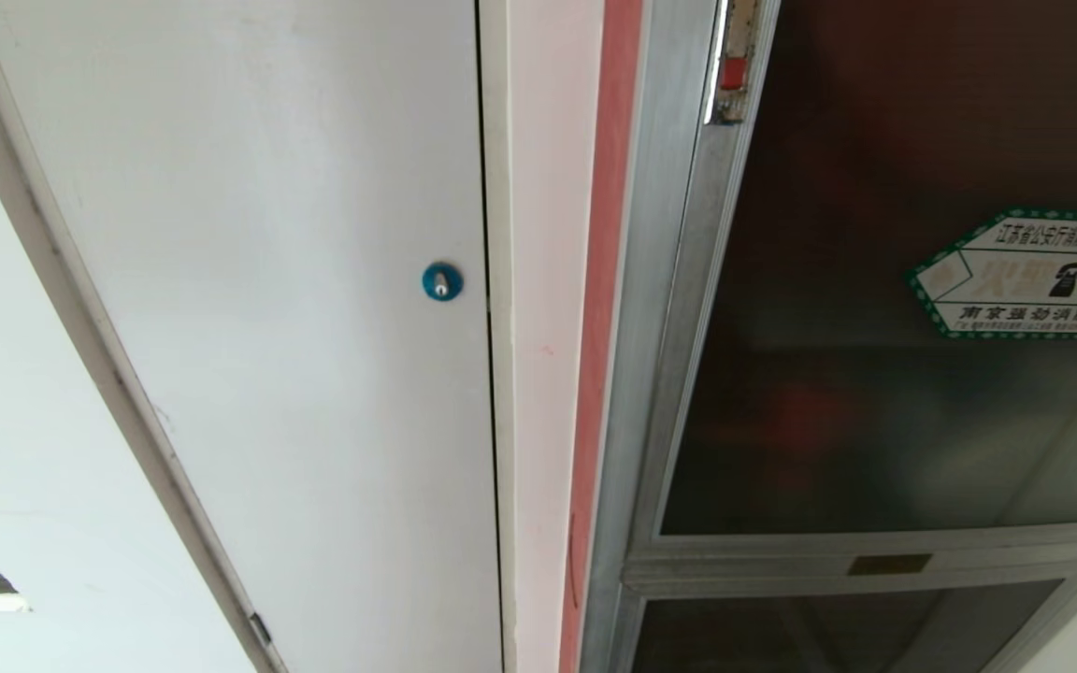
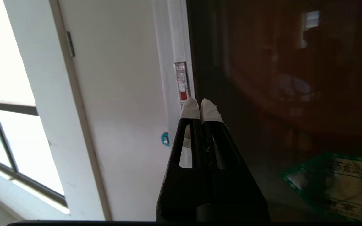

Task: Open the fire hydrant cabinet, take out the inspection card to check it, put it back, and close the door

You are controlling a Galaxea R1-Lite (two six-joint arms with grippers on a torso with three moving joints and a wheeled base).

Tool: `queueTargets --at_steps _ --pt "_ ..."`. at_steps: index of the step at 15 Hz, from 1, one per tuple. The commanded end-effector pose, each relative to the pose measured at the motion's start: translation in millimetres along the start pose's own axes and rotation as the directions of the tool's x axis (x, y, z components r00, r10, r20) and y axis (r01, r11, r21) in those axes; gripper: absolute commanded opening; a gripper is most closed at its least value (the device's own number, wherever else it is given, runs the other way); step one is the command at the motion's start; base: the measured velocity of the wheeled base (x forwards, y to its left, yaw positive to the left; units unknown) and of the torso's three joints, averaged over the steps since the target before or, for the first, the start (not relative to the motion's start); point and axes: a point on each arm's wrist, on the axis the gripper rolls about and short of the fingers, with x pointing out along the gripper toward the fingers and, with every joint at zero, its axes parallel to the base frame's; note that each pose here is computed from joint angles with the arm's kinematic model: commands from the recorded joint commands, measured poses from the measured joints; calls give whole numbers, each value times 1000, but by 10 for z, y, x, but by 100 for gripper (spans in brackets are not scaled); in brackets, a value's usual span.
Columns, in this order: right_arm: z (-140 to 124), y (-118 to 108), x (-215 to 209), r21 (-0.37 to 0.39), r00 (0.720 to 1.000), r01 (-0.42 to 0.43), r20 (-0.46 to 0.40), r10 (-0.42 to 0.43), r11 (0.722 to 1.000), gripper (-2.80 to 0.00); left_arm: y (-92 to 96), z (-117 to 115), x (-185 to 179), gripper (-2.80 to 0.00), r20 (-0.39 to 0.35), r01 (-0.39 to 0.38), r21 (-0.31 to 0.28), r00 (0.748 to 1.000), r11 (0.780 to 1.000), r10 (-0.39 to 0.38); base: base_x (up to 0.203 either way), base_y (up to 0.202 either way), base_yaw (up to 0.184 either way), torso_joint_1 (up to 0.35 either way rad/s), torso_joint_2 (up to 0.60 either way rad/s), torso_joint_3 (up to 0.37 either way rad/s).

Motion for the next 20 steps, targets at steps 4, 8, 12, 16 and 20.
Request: queueTargets --at_steps 4,8,12,16,20 --pt "-198 174 -896 -64 978 178 124 -169 982 -280 0 -34 10 -280 -13 0 0 1000 1000 0 0 0 0 0 0 0" --pt "-640 183 -1258 -135 951 296 137 -278 945 -280 0 -32 9 -280 -13 0 0 1000 1000 0 0 0 0 0 0 0" --pt "-1108 147 -1478 -210 930 366 122 -347 907 -280 0 -33 9 -280 -13 0 0 1000 1000 0 0 0 0 0 0 0" --pt "-1676 -6 -1583 -308 921 375 17 -389 875 -280 0 -31 9 -280 -12 0 0 1000 1000 0 0 0 0 0 0 0" --pt "-2121 -167 -1589 -338 887 396 -100 -450 854 -280 0 -33 9 -280 -13 0 0 1000 1000 0 0 0 0 0 0 0"
